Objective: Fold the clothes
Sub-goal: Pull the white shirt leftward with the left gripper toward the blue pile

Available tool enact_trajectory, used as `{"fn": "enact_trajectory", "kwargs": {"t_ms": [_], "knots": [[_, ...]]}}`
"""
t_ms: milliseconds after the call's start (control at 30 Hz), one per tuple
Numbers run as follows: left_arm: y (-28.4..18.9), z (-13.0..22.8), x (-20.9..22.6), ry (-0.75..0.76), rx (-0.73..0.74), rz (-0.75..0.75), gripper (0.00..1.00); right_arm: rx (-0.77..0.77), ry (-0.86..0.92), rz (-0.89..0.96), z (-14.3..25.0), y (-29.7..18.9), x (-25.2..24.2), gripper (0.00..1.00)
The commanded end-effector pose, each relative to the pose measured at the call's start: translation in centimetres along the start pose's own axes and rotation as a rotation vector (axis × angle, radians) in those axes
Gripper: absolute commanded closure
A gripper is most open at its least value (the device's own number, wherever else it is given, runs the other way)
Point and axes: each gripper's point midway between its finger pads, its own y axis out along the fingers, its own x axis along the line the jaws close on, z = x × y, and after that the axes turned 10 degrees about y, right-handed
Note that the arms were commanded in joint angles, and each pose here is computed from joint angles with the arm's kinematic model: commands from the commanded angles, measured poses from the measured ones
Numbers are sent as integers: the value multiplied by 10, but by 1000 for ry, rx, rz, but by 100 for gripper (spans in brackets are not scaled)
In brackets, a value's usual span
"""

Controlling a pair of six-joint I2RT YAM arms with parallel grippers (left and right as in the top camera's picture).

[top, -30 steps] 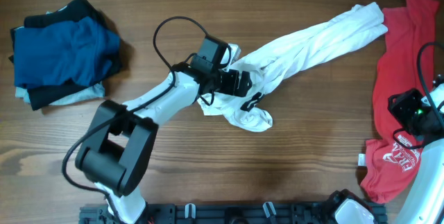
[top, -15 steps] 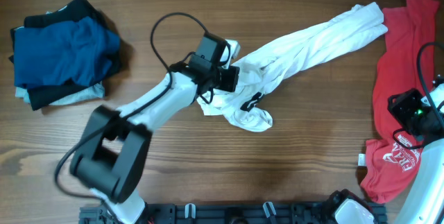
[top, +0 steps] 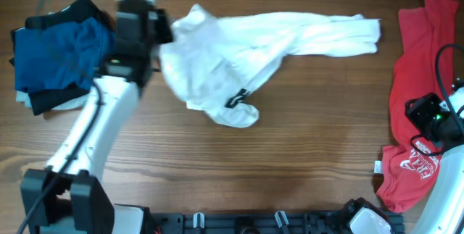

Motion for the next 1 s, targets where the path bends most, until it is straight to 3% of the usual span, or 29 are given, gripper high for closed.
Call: {"fn": "enact_trajectory", "kwargs": {"t_ms": [0, 100, 233, 333, 633, 967], "knots": [[8, 13, 52, -117, 71, -43, 0, -4, -28, -19, -1, -3, 6, 66], [4, 37, 44, -153, 185, 74, 0, -4, -31, -19, -1, -3, 5, 66], [-19, 87, -3, -196, 428, 297, 0, -4, -39, -18, -1, -3, 5, 66], [-42, 123, -32, -200, 601, 373, 0, -5, -39, -19, -1, -3, 5, 66], [-55, 204, -83, -151, 850, 379, 0, -4, -43, -19, -1, -3, 5, 66], [-32, 244, -94, -122, 918, 330, 0, -4, -43, -19, -1, -3, 5, 66]]}}
